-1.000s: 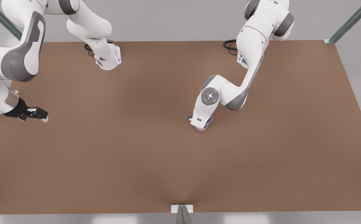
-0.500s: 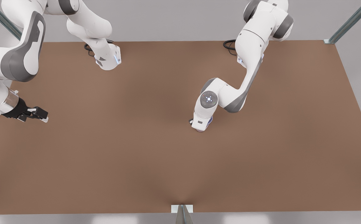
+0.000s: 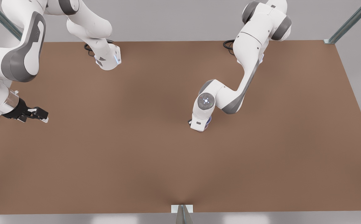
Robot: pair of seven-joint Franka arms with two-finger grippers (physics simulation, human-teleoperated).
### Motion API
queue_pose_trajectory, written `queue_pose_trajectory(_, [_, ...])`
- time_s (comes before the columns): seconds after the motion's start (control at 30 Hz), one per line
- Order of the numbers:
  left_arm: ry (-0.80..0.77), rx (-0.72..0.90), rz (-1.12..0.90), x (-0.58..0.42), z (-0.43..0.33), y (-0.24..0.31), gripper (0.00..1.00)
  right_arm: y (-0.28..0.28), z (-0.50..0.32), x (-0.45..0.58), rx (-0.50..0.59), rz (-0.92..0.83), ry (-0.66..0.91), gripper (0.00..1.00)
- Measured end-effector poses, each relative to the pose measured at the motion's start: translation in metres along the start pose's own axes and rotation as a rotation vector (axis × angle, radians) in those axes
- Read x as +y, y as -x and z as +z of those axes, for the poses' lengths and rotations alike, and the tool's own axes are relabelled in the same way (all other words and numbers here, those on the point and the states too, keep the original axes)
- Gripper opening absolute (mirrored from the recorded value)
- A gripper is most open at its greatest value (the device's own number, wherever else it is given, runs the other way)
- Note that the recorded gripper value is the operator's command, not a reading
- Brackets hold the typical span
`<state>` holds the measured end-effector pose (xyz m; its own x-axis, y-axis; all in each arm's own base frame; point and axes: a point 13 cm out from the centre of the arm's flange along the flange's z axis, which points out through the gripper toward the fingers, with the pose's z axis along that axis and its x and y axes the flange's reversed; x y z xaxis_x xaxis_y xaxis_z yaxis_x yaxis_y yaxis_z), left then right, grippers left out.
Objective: Stack the cups, with the pink cup at the bottom and the purple cup at the top
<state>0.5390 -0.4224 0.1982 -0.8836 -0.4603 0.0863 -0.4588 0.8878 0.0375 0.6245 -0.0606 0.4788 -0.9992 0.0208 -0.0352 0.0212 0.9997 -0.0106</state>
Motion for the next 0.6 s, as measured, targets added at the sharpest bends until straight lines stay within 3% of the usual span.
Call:
queue_pose_trajectory(0.17, [0.005, 0.001, -0.007, 0.0, 0.007, 0.001, 0.25, 0.001, 0.001, 0.0, 0.001, -0.002, 0.001, 1.0])
queue_pose_trajectory(0.2, [0.006, 0.002, -0.007, 0.0, 0.009, 0.001, 0.38, 0.001, 0.001, 0.0, 0.001, -0.002, 0.001, 1.0])
queue_pose_trajectory(0.3, [0.003, 0.003, -0.008, -0.002, 0.011, 0.002, 0.58, 0.001, 0.003, 0.0, 0.003, -0.003, 0.001, 1.0])
queue_pose_trajectory(0.5, [0.002, 0.0, -0.009, -0.002, 0.011, 0.002, 0.6, 0.002, 0.004, 0.0, 0.004, -0.004, 0.002, 1.0])
queue_pose_trajectory(0.53, [0.001, 0.0, -0.009, -0.002, 0.01, 0.002, 0.85, 0.002, 0.004, 0.0, 0.003, -0.004, 0.002, 1.0])
queue_pose_trajectory(0.57, [0.0, -0.002, -0.008, -0.003, 0.009, 0.002, 1.0, 0.002, 0.004, 0.001, 0.003, -0.005, 0.002, 1.0])
queue_pose_trajectory(0.6, [0.0, -0.008, -0.006, -0.003, 0.006, 0.003, 1.0, 0.002, 0.004, 0.0, 0.002, -0.004, 0.002, 1.0])
